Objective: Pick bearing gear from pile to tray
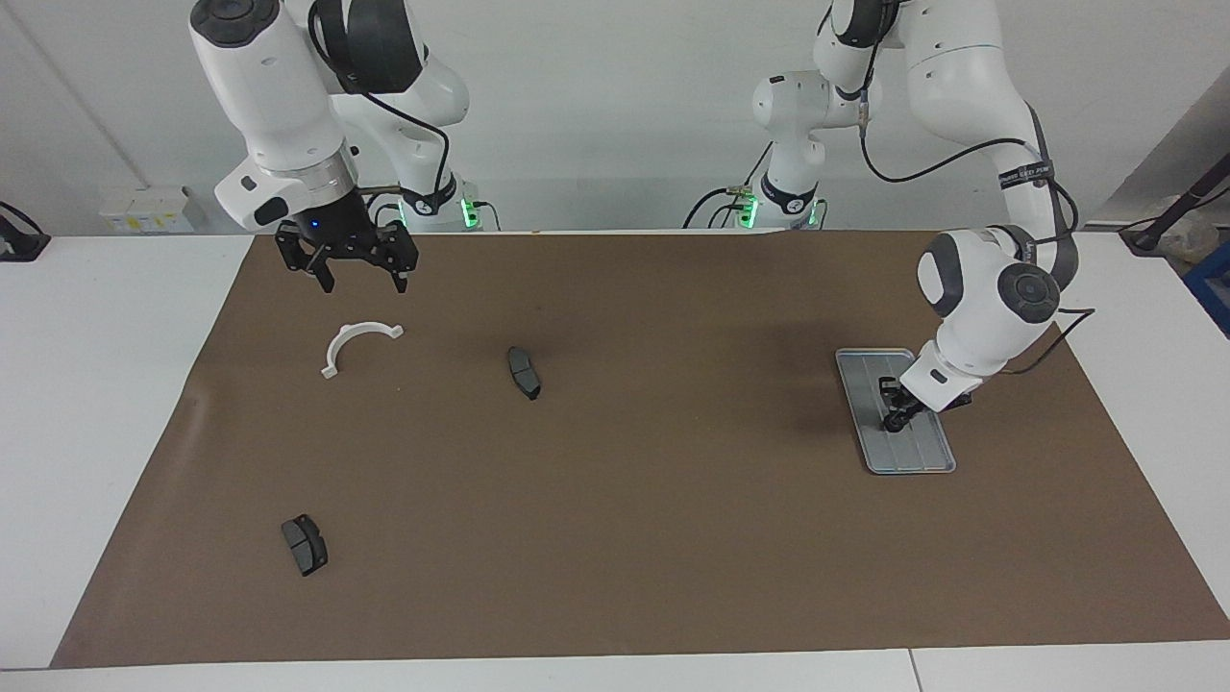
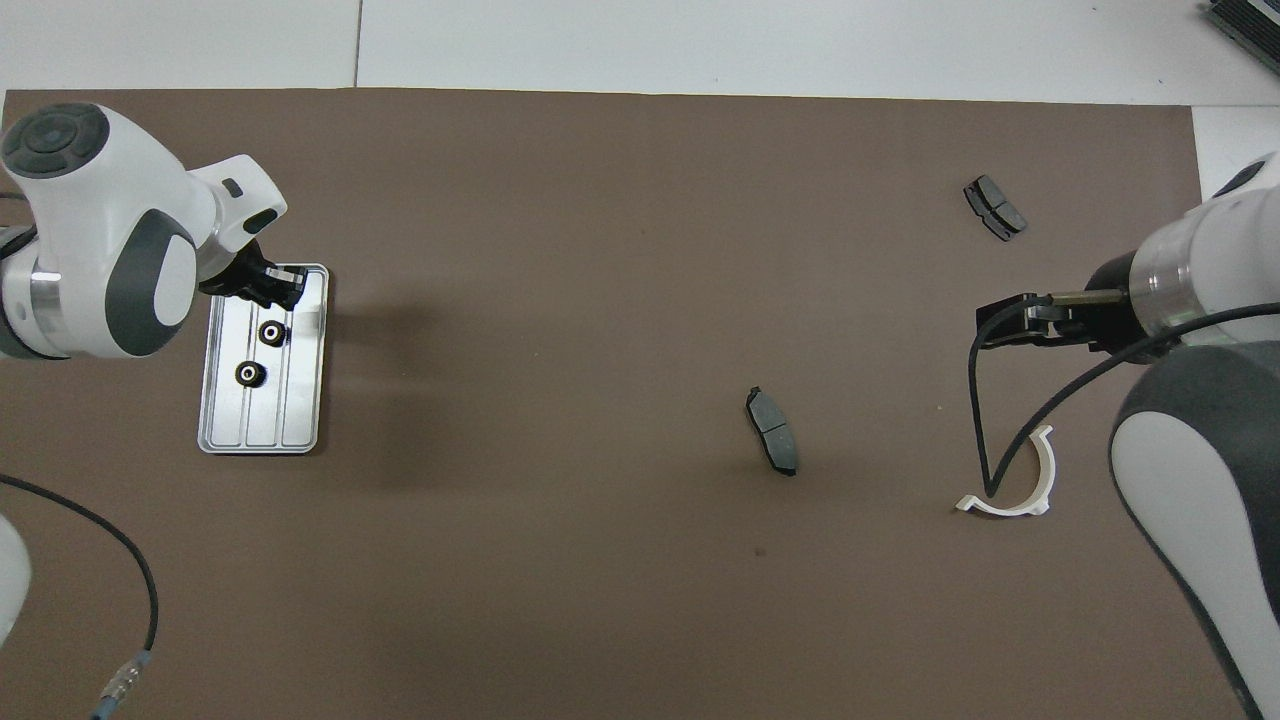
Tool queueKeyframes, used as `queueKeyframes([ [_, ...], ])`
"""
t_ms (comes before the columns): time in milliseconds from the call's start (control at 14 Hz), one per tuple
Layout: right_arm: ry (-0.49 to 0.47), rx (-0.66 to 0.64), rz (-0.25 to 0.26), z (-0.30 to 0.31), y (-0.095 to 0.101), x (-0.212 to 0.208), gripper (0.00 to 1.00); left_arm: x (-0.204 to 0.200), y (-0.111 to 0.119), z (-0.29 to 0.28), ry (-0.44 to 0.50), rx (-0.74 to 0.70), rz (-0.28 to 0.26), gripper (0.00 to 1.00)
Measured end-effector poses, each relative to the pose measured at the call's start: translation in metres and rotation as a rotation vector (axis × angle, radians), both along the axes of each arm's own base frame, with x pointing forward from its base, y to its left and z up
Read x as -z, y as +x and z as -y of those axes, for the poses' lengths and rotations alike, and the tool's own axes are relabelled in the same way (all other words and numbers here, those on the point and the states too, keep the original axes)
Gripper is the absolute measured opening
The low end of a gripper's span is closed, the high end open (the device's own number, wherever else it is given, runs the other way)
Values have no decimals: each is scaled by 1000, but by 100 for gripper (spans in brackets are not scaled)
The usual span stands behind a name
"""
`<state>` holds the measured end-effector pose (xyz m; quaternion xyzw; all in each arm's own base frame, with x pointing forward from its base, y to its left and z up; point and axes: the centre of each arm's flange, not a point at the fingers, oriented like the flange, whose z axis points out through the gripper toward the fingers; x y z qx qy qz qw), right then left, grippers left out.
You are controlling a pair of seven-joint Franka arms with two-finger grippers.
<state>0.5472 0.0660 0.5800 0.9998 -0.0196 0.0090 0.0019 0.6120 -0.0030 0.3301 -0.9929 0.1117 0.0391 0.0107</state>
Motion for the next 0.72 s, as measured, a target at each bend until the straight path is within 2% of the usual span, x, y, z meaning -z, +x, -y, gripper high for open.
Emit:
queueKeyframes([
  [215, 0, 0, 0, 0, 0, 0, 100, 13, -28, 7, -3, 15, -15, 24],
  [358, 0, 0, 0, 0, 0, 0, 100, 14, -38, 9, -3, 19, -23, 24],
  [501, 0, 0, 0, 0, 0, 0, 100, 11, -39, 10, -3, 20, -15, 41],
  [573, 0, 0, 0, 0, 0, 0, 100, 6, -37, 10, -5, 19, 2, 55],
  [716, 0, 0, 0, 0, 0, 0, 100, -17, -25, 11, -17, 8, 44, 75],
])
